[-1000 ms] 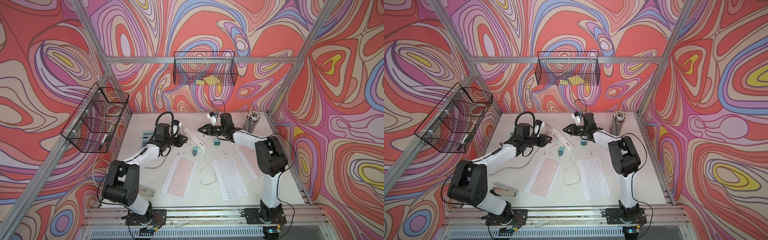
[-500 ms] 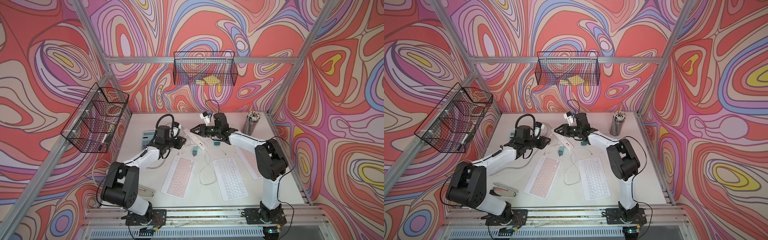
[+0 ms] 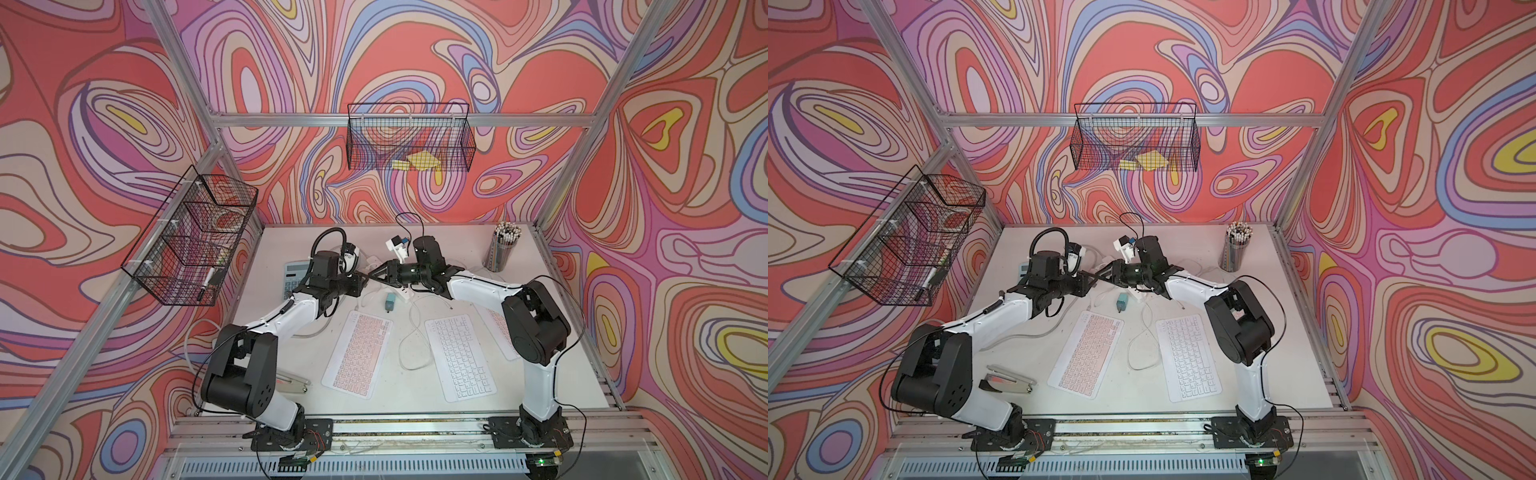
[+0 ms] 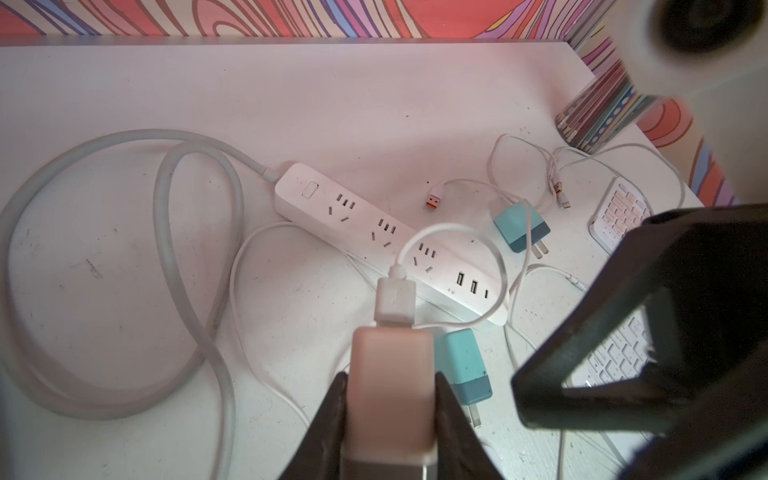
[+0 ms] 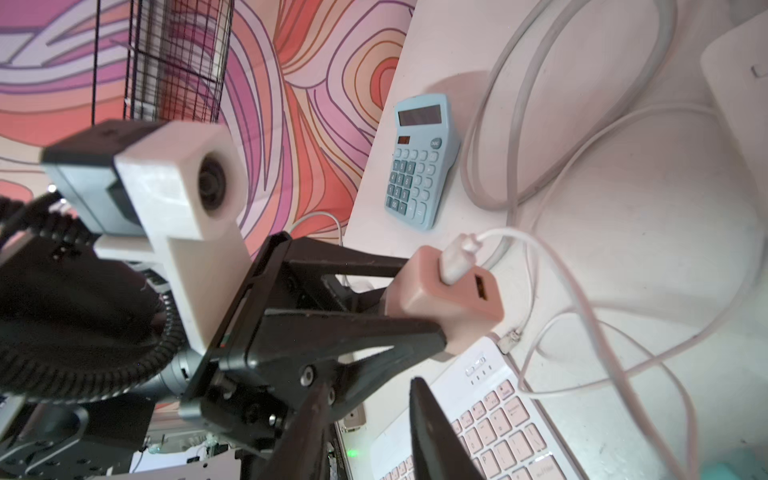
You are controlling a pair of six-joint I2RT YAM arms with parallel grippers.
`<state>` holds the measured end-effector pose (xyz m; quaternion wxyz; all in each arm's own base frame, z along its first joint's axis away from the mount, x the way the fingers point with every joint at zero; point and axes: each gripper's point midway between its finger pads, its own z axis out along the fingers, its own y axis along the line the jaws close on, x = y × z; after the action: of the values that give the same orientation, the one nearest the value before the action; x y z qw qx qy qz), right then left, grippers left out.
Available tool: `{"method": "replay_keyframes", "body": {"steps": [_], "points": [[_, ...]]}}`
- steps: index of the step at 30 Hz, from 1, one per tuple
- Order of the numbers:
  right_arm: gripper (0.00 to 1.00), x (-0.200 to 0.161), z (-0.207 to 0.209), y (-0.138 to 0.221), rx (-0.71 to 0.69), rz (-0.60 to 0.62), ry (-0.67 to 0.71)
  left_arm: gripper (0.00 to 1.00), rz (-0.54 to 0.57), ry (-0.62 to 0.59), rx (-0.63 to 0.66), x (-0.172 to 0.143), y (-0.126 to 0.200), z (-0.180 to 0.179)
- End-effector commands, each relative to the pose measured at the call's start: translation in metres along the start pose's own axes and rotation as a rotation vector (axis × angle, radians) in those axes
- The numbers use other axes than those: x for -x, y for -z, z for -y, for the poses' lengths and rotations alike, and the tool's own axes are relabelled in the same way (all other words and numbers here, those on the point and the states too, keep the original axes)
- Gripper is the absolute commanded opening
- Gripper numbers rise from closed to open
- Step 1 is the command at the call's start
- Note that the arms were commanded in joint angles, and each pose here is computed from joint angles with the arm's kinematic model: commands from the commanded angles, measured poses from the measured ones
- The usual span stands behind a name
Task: Unplug the wireless keyboard
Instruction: Remove the power cord from the plug.
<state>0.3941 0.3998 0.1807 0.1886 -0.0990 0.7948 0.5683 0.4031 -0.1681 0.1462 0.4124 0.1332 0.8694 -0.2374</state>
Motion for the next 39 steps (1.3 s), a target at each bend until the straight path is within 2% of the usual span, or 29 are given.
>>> {"method": "replay_keyframes", "body": {"steps": [1,10,17,26,35,39], "points": [[0.35,0.017,0.006,-0.005,0.023,0.082,-0.032,0.00,0.069,-0.021,-0.047,0.014,0.011,0.014],[0.31,0.033,0.014,-0.016,0.034,0.133,-0.115,0.00,0.085,-0.021,-0.053,0.011,0.016,0.016],[0.22,0.034,0.016,-0.023,0.056,0.121,-0.174,0.00,0.102,-0.027,-0.058,0.010,0.016,0.017],[0.21,0.030,0.017,-0.031,0.077,0.104,-0.210,0.00,0.123,-0.057,-0.050,0.013,0.016,0.020],[0.07,0.025,0.028,-0.036,0.052,0.087,-0.257,0.00,0.108,-0.102,-0.017,0.009,0.015,0.023],[0.00,0.031,0.038,-0.030,0.019,0.126,-0.288,0.00,0.114,-0.106,-0.012,0.011,0.018,0.023]]}}
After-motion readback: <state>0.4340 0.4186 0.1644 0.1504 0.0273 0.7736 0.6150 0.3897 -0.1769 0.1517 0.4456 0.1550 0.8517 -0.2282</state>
